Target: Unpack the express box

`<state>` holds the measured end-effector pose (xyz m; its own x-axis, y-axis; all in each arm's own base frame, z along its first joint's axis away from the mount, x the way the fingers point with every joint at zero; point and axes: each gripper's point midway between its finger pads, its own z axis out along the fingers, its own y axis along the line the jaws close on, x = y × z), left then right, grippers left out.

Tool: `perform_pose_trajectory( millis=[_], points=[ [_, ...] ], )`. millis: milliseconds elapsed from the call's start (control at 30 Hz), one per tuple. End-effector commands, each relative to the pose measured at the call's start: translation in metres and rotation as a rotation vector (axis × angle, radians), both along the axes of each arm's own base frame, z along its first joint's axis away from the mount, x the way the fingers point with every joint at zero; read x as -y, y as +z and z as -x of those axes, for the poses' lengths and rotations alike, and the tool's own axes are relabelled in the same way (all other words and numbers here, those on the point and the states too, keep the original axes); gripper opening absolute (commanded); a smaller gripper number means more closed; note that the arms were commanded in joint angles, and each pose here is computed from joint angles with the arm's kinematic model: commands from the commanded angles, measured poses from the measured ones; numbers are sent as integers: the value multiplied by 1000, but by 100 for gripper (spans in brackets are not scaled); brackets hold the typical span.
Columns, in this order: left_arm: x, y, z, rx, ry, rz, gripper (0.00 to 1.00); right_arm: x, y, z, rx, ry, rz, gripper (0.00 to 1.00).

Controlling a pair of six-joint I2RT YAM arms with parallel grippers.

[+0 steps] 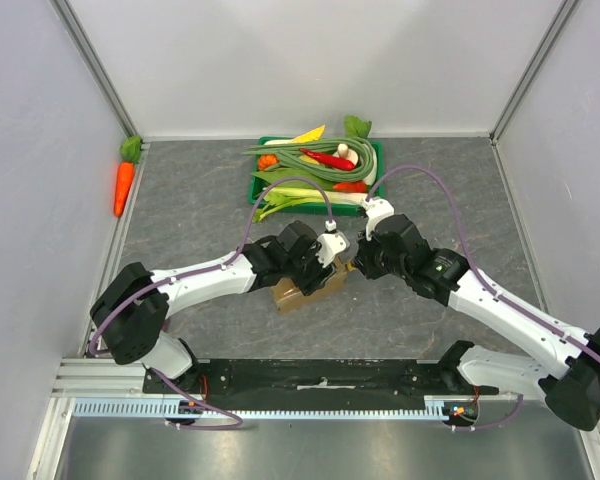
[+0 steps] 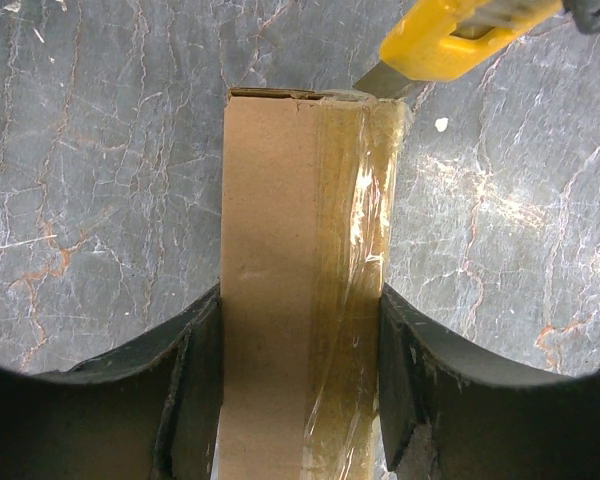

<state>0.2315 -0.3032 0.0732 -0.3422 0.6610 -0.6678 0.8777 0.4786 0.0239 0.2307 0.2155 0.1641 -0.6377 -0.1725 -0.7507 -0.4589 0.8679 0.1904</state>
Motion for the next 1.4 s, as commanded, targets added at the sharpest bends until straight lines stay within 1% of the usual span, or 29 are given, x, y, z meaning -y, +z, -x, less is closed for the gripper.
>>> perform_pose_trajectory(
  millis=[0, 133, 267, 300, 367, 467, 533, 600, 667, 767, 900, 967, 1000, 1033, 1100, 1133, 1200, 1300, 1367],
  points=[
    [-84, -71, 27, -172, 122, -350, 14, 12, -32, 29, -143, 38, 67, 0],
    [-82, -71, 26, -180, 132, -340, 15, 11, -20, 25, -122, 22, 45, 0],
    [-77, -67, 25, -186, 150, -316, 18, 16, 28, 15, 0, -28, -25, 0],
    [-73, -64, 26, -196, 145, -295, 20, 19, 35, 13, 19, -41, -30, 0],
    [-65, -58, 27, -213, 143, -258, 30, 26, 50, 8, 64, -86, -40, 0],
    [-52, -47, 25, -220, 136, -204, 41, 32, 58, 5, 93, -114, -39, 0],
    [-44, -40, 23, -232, 146, -177, 48, 34, 58, 4, 96, -126, -33, 0],
    [-41, -37, 21, -246, 165, -176, 48, 34, 57, 4, 93, -129, -30, 0],
    [-39, -35, 18, -273, 224, -188, 48, 35, 57, 2, 95, -140, -29, 0],
    [-39, -31, 16, -311, 335, -195, 48, 36, 51, 1, 86, -147, -14, 0],
    [-30, -19, 11, -365, 531, -130, 48, 35, 34, 0, 68, -157, -2, 0],
    [-35, -17, 5, -355, 636, -141, 48, 34, 27, -2, 66, -162, -4, 0],
    [-31, -13, 2, -363, 690, -116, 48, 31, 27, -4, 70, -161, -13, 0],
    [-32, -11, -1, -351, 728, -112, 51, 30, 24, -5, 63, -162, -10, 0],
    [-25, -5, -3, -356, 762, -83, 55, 28, 25, -7, 70, -161, -17, 0],
    [-23, -3, -4, -341, 768, -79, 59, 27, 25, -8, 74, -158, -16, 0],
    [-17, 0, -6, -331, 753, -74, 64, 25, 29, -9, 86, -146, -26, 0],
    [-15, -2, -7, -325, 725, -96, 66, 24, 38, -8, 111, -116, -28, 0],
    [-16, -2, -8, -315, 709, -109, 66, 20, 47, -5, 127, -67, -35, 0]
  ],
)
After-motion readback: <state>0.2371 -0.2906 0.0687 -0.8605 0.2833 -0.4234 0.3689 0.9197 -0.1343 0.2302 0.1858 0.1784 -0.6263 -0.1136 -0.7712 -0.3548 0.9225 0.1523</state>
